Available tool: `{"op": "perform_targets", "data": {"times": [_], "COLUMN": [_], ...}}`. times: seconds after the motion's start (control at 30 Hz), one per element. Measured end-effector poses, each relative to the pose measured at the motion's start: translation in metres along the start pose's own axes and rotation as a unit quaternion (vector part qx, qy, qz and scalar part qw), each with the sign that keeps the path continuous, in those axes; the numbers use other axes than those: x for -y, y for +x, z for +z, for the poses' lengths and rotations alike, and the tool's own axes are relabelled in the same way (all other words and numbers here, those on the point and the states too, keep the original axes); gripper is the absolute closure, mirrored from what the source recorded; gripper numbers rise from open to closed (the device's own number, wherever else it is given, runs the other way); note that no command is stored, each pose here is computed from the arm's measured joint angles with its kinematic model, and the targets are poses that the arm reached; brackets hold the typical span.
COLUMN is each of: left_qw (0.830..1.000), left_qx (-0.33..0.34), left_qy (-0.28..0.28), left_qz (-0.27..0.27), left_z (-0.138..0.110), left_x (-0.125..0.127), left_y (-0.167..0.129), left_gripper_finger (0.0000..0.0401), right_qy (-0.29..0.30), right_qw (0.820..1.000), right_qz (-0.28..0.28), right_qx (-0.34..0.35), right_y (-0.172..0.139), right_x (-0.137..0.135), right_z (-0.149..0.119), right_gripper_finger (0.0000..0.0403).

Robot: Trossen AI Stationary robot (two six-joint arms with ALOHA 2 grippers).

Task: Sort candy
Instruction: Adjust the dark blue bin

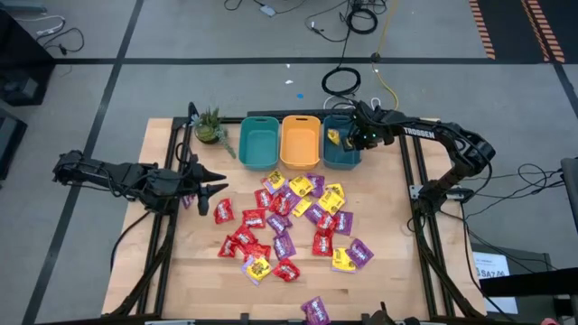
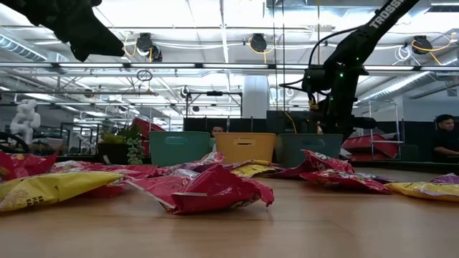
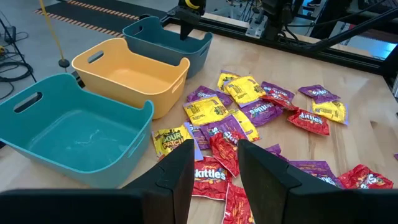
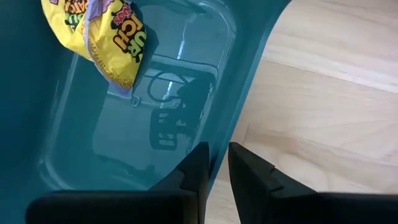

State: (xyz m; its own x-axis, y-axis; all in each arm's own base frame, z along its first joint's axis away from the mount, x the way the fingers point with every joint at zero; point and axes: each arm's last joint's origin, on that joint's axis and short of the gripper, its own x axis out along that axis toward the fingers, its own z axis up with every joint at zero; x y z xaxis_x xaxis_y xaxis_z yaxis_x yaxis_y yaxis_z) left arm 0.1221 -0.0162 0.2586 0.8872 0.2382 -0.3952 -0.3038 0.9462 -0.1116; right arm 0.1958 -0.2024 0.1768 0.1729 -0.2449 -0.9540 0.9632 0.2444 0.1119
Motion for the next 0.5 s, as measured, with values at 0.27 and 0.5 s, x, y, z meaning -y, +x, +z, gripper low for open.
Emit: {"op": "perform_targets", "data": {"times": [0.27,0.5], "left_qw": [1.0,1.0], "left_qx": [0.0,-0.002], "left_qy": [0.0,0.001], "left_qz": [0.0,0.001], "left_z": [0.0,0.0], "left_x": [0.0,0.0], "left_y": [0.0,0.0], "left_gripper_finger": [0.0269,0.0269], "right_qy": [-0.003,-0.014], "right_qw": [1.0,0.999], "right_qz": [0.005,0.039], "right_qx": [0.011,0.022], "right_y": [-0.002,-0.026], "right_x": [-0.001,-0.007], "right_z": [0.001,0.011], "right_gripper_finger": [0.0351,0.0321]}}
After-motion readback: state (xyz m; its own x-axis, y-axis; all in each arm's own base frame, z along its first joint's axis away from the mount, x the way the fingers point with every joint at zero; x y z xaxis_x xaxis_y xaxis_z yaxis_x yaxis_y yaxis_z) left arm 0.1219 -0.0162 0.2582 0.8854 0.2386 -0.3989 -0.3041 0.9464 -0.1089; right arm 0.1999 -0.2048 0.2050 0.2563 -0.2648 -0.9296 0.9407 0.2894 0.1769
